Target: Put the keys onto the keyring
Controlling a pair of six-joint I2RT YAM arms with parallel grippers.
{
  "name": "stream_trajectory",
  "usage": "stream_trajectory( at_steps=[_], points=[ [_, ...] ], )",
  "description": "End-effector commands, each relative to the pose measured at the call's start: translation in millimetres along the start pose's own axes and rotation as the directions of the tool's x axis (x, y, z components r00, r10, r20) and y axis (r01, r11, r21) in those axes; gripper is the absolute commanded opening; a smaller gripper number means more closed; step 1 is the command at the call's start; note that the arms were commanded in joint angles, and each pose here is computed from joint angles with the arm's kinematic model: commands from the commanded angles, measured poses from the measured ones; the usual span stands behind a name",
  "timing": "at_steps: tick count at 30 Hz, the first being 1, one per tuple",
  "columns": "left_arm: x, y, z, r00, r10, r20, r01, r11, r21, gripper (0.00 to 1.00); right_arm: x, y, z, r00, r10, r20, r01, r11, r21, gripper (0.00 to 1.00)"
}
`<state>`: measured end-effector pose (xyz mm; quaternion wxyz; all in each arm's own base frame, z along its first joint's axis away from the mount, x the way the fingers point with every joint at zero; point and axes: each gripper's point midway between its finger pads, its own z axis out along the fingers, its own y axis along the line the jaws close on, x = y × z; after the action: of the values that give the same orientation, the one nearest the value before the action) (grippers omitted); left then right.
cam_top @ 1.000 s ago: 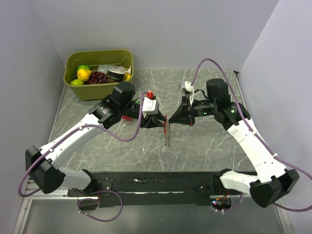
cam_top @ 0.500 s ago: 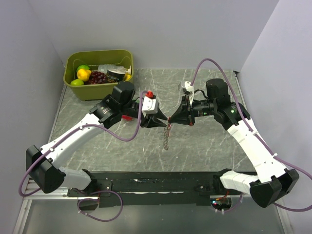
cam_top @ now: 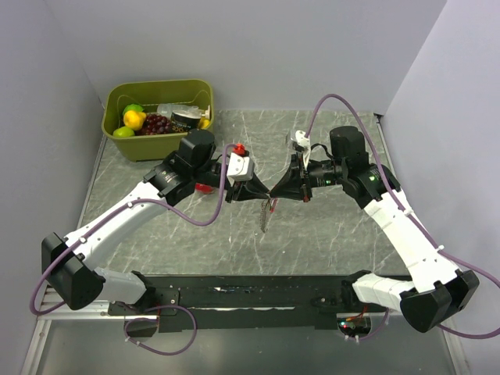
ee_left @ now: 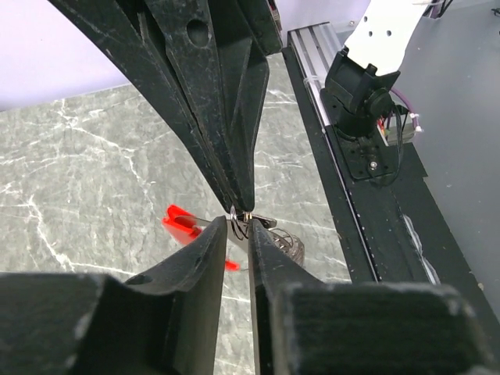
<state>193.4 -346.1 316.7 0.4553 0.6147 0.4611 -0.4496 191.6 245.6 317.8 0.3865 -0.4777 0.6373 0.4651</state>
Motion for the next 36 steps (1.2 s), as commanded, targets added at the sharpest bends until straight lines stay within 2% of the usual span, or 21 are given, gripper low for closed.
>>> stream_trajectory(
  at_steps=[1, 5, 6, 8, 9, 12, 17, 20, 21, 22, 24, 27, 30, 36],
  points=[
    [-14, 0, -1, 0.999, 0.032, 0.025, -0.033, 0.999, 0.015, 0.25, -8, 3, 1, 0.999, -0.039, 0.026, 0.039, 0.999, -0.005, 0.0],
    [-13, 0, -3, 0.999, 0.048, 0.019, -0.048, 0.999, 0.001, 0.32, -10, 4, 0, 0.998, -0.046, 0.03, 0.046, 0.999, -0.007, 0.0],
    [-14, 0, -4, 0.998, 0.054, 0.022, -0.053, 0.999, -0.004, 0.3, -10, 4, 1, 0.999, -0.045, 0.029, 0.045, 0.999, -0.007, 0.0],
    [-16, 1, -5, 0.998, 0.053, 0.031, -0.053, 0.999, -0.014, 0.22, -10, 3, 1, 0.999, -0.044, 0.03, 0.045, 0.999, -0.007, 0.0],
    [-16, 2, -3, 0.998, 0.05, 0.032, -0.05, 0.999, -0.011, 0.14, -9, 4, 1, 0.999, -0.04, 0.029, 0.041, 0.999, -0.012, 0.0],
    [-15, 1, 0, 0.999, 0.026, 0.034, -0.026, 1.0, 0.008, 0.03, -9, 5, 1, 0.999, -0.042, 0.029, 0.042, 0.999, -0.014, 0.0],
    [-15, 3, 1, 0.999, 0.012, 0.051, -0.012, 1.0, -0.003, 0.01, -8, 4, 2, 0.999, -0.04, 0.029, 0.041, 0.999, -0.007, 0.0],
    [-19, 3, 0, 0.996, 0.016, 0.083, -0.014, 0.999, -0.029, 0.01, -9, 1, 2, 0.999, -0.042, 0.035, 0.042, 0.999, 0.014, 0.17],
    [-27, 5, -2, 0.993, 0.044, 0.108, -0.039, 0.998, -0.049, 0.01, -11, 1, 1, 0.997, -0.057, 0.047, 0.056, 0.998, 0.022, 0.27],
    [-21, 3, -1, 0.994, 0.011, 0.108, -0.006, 0.999, -0.05, 0.01, -13, -1, 0, 0.997, -0.06, 0.054, 0.058, 0.998, 0.036, 0.32],
    [-35, 5, -4, 0.986, 0.059, 0.156, -0.048, 0.996, -0.072, 0.01, -13, -1, -2, 0.996, -0.062, 0.069, 0.057, 0.996, 0.069, 0.43],
    [-37, 1, -6, 0.981, 0.04, 0.187, -0.024, 0.996, -0.089, 0.01, -19, -5, -7, 0.989, -0.102, 0.102, 0.09, 0.989, 0.121, 0.53],
    [-41, 1, -9, 0.973, 0.049, 0.226, -0.022, 0.993, -0.119, 0.01, -21, -4, -11, 0.985, -0.121, 0.12, 0.104, 0.985, 0.14, 0.58],
    [-51, -3, -16, 0.946, 0.042, 0.321, 0.007, 0.989, -0.15, 0.01, -19, -3, -13, 0.984, -0.123, 0.125, 0.106, 0.985, 0.135, 0.58]
  ],
)
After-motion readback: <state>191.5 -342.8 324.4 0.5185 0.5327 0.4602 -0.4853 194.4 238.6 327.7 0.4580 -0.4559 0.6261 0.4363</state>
